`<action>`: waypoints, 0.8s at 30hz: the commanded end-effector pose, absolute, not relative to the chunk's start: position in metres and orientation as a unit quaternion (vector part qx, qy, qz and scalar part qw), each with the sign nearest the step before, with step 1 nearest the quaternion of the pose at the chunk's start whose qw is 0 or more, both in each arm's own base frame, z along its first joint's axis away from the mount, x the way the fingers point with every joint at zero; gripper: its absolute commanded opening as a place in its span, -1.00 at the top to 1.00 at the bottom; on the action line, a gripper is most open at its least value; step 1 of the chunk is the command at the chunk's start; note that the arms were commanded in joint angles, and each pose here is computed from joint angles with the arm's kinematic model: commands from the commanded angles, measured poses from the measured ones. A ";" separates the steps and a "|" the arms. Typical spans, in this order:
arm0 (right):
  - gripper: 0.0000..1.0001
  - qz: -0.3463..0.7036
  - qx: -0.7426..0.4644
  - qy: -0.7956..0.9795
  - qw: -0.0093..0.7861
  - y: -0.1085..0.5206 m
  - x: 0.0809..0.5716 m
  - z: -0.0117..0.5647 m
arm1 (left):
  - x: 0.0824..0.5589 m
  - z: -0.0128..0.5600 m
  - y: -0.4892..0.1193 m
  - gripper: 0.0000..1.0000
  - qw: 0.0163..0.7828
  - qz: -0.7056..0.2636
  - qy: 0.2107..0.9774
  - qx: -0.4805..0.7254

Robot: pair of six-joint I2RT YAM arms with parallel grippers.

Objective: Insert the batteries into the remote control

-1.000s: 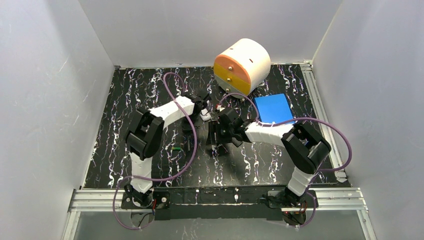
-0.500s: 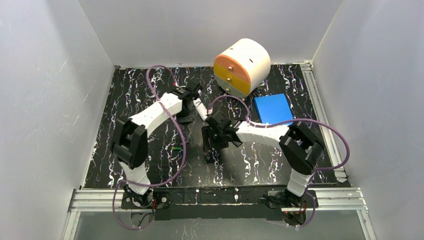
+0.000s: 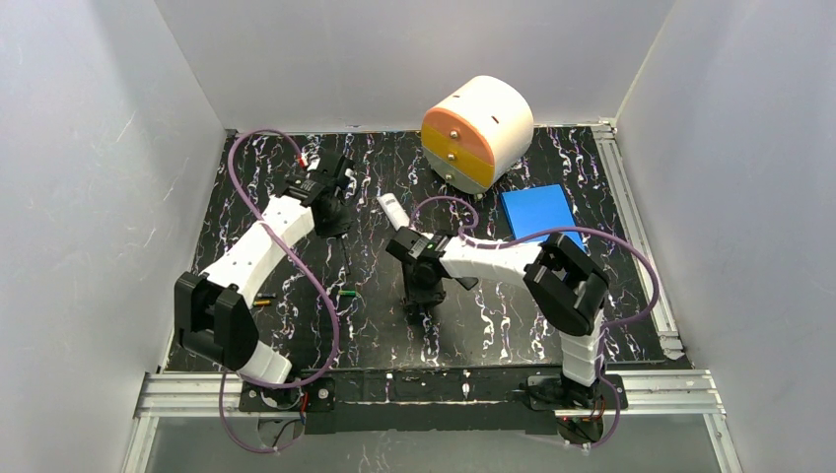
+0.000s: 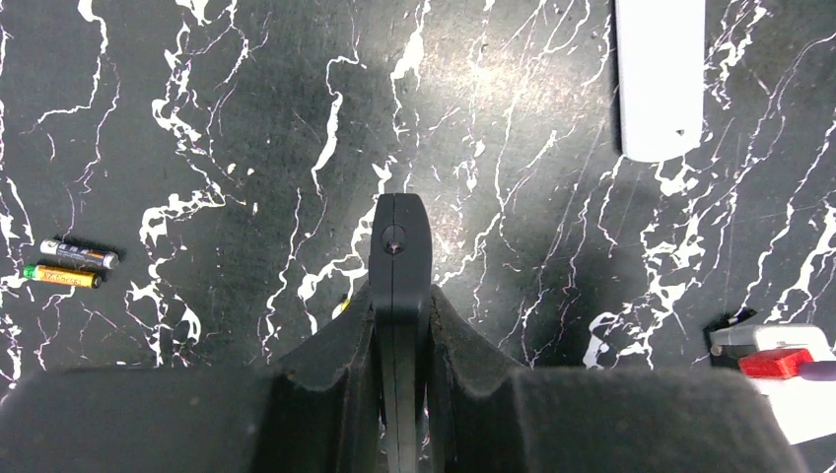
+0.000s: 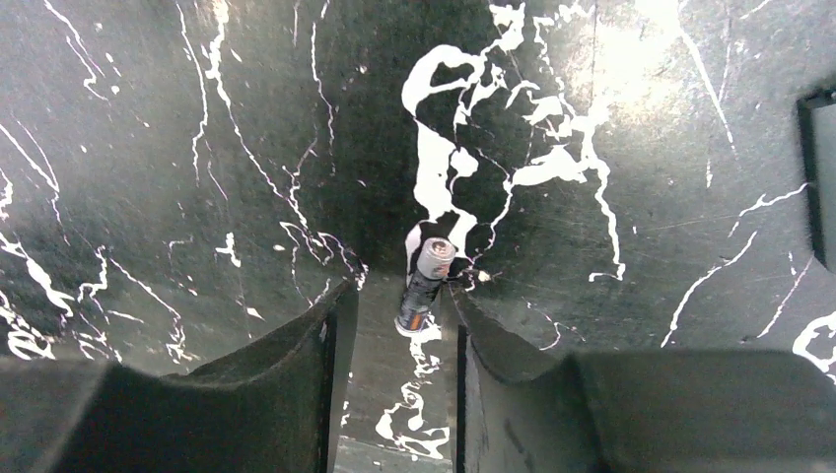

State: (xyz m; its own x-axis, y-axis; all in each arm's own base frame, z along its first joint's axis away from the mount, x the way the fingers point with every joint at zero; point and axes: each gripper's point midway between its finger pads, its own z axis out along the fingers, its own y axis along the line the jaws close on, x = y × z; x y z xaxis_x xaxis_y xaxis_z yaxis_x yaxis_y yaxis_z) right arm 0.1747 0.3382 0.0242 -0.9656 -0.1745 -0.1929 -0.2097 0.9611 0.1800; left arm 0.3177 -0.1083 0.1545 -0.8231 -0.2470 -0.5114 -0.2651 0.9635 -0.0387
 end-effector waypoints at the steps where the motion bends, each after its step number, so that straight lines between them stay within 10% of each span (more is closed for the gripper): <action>1: 0.14 0.060 -0.078 0.990 0.103 0.335 0.179 0.023 | 0.309 0.162 -0.104 1.00 0.273 0.003 0.953 -0.130; 15: 0.54 0.001 -0.113 0.989 0.100 0.330 0.174 0.010 | 0.308 0.171 -0.104 1.00 0.282 -0.028 0.951 -0.124; 24: 0.30 -0.018 -0.150 0.978 0.141 0.334 0.191 0.008 | 0.300 0.168 -0.107 1.00 0.275 -0.046 0.953 -0.116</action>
